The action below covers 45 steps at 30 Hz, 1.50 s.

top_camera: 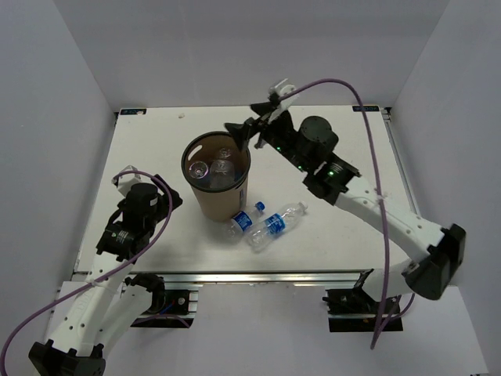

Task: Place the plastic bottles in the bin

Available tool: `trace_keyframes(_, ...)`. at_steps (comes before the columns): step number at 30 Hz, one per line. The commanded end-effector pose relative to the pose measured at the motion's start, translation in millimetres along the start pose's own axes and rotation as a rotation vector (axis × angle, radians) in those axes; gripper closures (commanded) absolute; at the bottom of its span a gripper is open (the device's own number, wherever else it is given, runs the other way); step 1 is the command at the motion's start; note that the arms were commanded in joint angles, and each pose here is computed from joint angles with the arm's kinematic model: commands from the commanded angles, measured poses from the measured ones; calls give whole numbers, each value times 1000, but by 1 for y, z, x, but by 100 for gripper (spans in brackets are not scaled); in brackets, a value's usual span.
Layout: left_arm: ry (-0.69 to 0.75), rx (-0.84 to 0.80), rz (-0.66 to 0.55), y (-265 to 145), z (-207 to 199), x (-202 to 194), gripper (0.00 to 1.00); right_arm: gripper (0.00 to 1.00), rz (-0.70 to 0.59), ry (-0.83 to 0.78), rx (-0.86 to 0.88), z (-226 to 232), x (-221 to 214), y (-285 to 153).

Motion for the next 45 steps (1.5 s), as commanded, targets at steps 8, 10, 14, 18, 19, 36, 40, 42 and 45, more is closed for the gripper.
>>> trace_keyframes(8,-5,-30,23,0,-2,-4,2,11,660,503,-718,-7,-146,-160)
trace_keyframes(10,-6,-40,30,0,-2,-5,2,11,660,576,-778,-4,-159,-168)
trace_keyframes(14,-4,-40,33,0,-3,-5,2,11,751,601,-839,-1,-189,-176)
trace_keyframes(18,-9,-31,24,-2,-1,-4,2,11,819,639,-876,2,-214,-176)
trace_keyframes(19,-10,-29,18,-2,0,-3,2,11,831,643,-876,3,-220,-178)
trace_keyframes(36,28,-2,49,3,-1,-5,2,11,682,-514,696,7,-169,-148)
trace_keyframes(40,38,54,42,4,4,-5,2,11,698,-675,836,-3,-145,-127)
trace_keyframes(42,30,60,33,5,4,-4,2,11,691,-741,994,-2,-139,-129)
trace_keyframes(45,19,72,14,0,3,1,2,11,798,-713,1123,-4,-147,-150)
Point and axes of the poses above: each gripper's point midway between its finger pads, its own y axis out along the fingers, its own z axis along the line the jaws close on, x = y × z, the point moved 9 cm from there along -y, back along the fingers, and after that the axes turned 5 degrees about -y, right-handed, at the moved point
